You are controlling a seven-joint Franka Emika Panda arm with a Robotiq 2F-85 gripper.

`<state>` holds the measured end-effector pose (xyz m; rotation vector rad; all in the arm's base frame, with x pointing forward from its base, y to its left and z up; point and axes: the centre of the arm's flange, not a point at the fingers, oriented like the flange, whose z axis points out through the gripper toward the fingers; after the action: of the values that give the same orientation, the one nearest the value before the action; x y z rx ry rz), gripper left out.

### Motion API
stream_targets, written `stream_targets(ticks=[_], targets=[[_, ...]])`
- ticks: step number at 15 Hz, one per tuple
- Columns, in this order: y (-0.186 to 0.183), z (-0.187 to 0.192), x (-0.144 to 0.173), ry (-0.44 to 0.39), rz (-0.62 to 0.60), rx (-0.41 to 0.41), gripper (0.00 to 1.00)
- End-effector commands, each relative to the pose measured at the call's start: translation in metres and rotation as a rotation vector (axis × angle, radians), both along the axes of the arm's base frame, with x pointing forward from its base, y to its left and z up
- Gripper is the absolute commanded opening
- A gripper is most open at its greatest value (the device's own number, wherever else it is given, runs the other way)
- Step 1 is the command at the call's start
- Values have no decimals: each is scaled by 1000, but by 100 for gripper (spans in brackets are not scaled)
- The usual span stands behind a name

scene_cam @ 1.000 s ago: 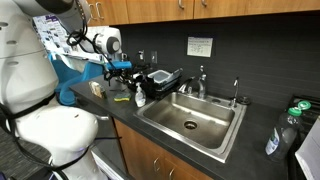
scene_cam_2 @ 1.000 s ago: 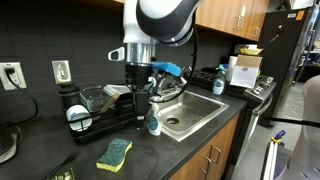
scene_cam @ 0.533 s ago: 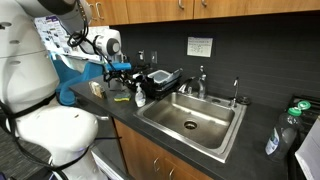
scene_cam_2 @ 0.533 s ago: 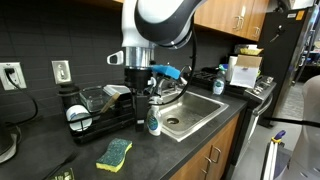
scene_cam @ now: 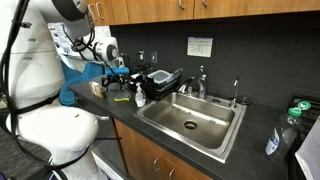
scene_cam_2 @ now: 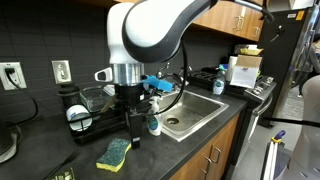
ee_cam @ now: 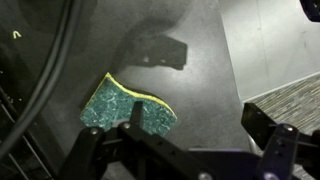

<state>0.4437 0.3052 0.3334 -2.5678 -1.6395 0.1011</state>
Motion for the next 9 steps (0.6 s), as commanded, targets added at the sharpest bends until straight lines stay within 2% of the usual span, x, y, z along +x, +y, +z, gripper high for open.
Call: stream_targets(ticks=[1,9], targets=[[11,-8,14,-16,46,-43,100],[14,-29,22,-27,144,-96,100]])
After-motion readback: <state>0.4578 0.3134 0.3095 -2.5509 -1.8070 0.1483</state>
